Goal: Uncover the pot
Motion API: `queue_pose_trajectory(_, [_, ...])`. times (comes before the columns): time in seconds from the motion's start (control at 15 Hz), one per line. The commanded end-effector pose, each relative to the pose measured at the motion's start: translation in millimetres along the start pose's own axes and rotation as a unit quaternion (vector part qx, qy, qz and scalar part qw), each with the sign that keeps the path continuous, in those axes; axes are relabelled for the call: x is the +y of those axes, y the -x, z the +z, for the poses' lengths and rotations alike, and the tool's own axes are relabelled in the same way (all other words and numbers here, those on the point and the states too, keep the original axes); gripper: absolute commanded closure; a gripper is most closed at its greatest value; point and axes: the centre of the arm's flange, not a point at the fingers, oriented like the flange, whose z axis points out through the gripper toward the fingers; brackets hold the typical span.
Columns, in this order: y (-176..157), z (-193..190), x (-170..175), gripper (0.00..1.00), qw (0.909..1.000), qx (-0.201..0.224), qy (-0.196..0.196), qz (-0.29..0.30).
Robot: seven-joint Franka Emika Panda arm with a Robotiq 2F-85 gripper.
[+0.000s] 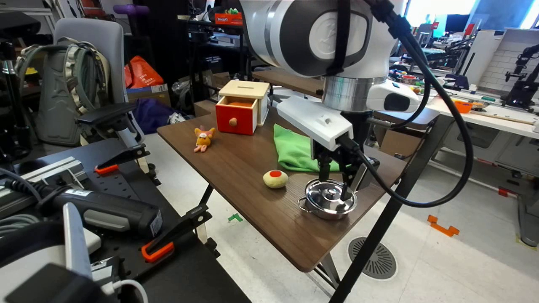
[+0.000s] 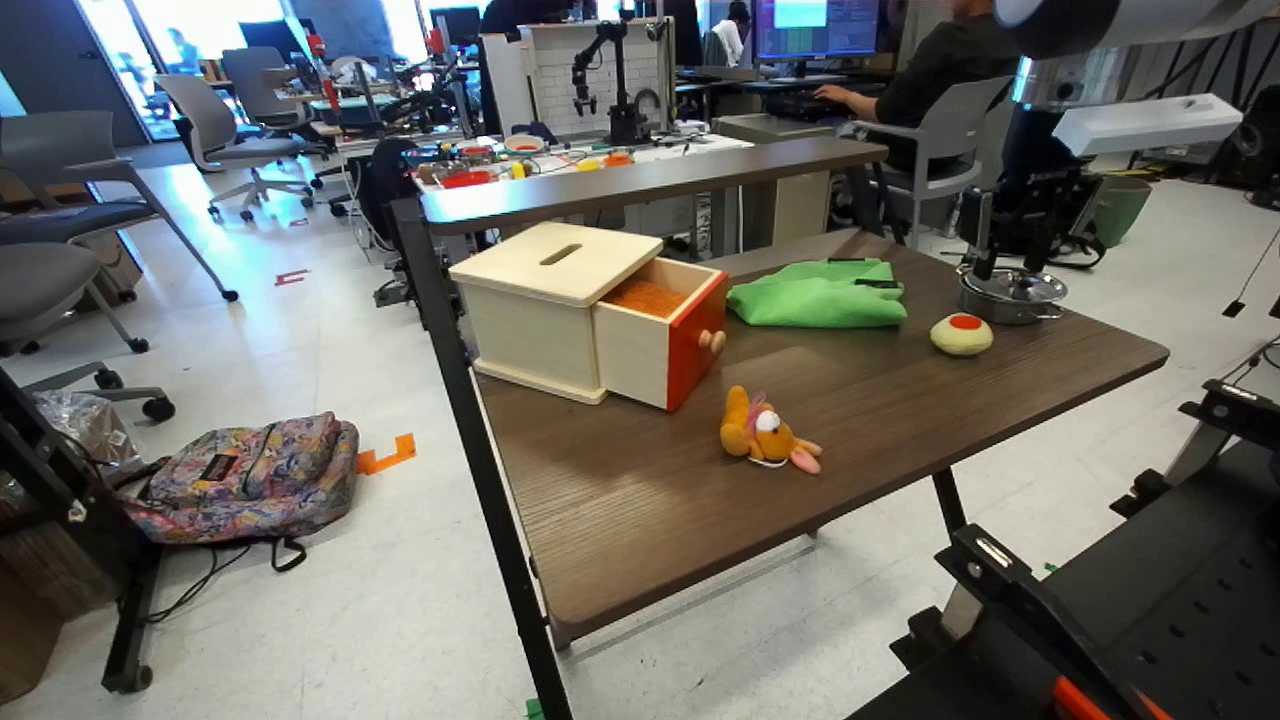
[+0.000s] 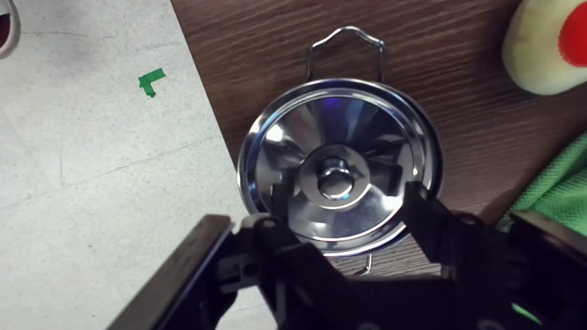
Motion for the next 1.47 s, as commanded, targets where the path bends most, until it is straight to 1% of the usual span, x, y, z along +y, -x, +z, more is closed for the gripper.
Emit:
queue_pose_trajectory(0.0, [-4,0,6,0.66,0.9997,0.022,0.003,-0.007])
queue_pose_trajectory(0.07, [-5,0,7,0.73,0.9997,0.022,0.003,-0.006])
queue_pose_trajectory(0.13, [-5,0,7,0.82,0.9998,0.02,0.003,-0.006])
queue_pose_trajectory(0.27, [-5,1,9,0.95,0.9998,0.016,0.004,-0.006])
queue_pose_trajectory(0.33, [-4,1,9,1.0,0.9999,0.014,0.004,-0.007])
queue_pose_trajectory(0.67, [0,0,10,1.0,0.9999,0.009,0.007,-0.012])
queue_pose_trajectory(0.73, [0,0,10,0.74,0.9999,0.007,0.006,-0.01])
queue_pose_trajectory(0.8, [1,-1,10,0.73,0.9999,0.005,0.006,-0.011])
queue_pose_trajectory(0.87, [2,-1,10,0.68,0.9999,0.005,0.005,-0.012])
queue_pose_trajectory(1.13, [5,-3,11,0.38,0.9999,0.005,0.003,-0.016])
queue_pose_trajectory(1.4, [10,2,8,0.08,0.9996,-0.006,0.002,-0.027])
